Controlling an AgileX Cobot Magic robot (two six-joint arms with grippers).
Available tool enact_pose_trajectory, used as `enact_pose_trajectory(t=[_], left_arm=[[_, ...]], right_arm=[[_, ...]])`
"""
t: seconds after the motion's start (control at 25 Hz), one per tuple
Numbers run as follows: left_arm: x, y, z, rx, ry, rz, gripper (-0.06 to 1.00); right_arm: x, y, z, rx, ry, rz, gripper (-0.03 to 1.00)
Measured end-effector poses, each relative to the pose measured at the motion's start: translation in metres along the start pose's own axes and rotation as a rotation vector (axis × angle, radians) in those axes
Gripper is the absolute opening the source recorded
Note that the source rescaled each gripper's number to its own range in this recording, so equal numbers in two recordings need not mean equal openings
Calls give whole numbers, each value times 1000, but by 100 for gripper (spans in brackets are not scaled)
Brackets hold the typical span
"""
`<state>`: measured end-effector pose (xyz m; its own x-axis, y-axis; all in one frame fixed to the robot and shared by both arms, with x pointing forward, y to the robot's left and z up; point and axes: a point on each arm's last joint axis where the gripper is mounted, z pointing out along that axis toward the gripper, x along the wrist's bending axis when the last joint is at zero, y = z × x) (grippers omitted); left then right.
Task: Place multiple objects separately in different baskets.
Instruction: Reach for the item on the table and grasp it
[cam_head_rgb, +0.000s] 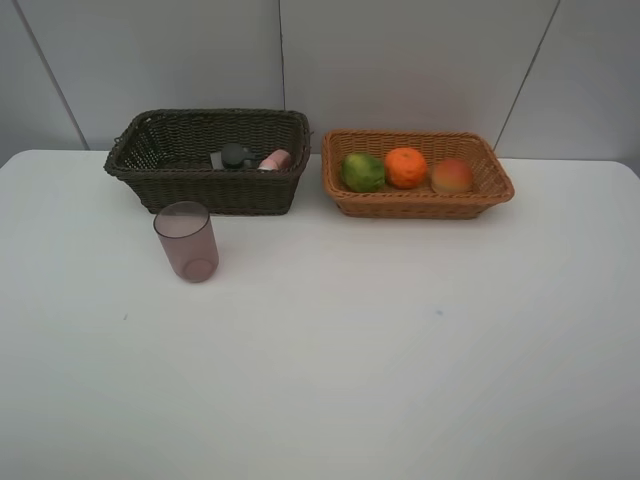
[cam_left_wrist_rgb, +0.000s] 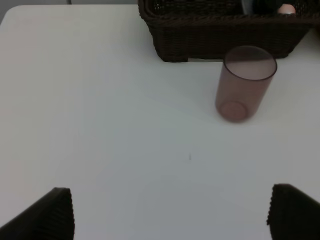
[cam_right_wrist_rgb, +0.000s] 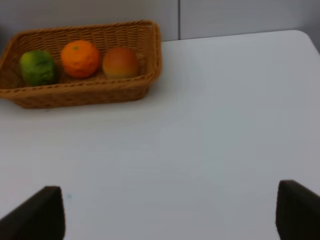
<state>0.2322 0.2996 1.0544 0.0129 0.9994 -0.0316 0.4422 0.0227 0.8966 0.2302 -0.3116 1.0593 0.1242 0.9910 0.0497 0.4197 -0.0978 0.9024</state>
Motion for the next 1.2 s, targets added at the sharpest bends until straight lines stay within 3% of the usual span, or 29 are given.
enact_pose_trajectory(t=[0.12, 0.32, 1.2], left_arm=[[1, 0, 0, 2, -54, 29, 100], [1, 0, 0, 2, -68, 36, 100], [2, 1, 1, 11, -50, 46, 100]], right_arm=[[1, -1, -1, -5, -81, 38, 86], [2, -1, -2, -10, -172, 80, 86], [2, -1, -2, -10, -176, 81, 86]])
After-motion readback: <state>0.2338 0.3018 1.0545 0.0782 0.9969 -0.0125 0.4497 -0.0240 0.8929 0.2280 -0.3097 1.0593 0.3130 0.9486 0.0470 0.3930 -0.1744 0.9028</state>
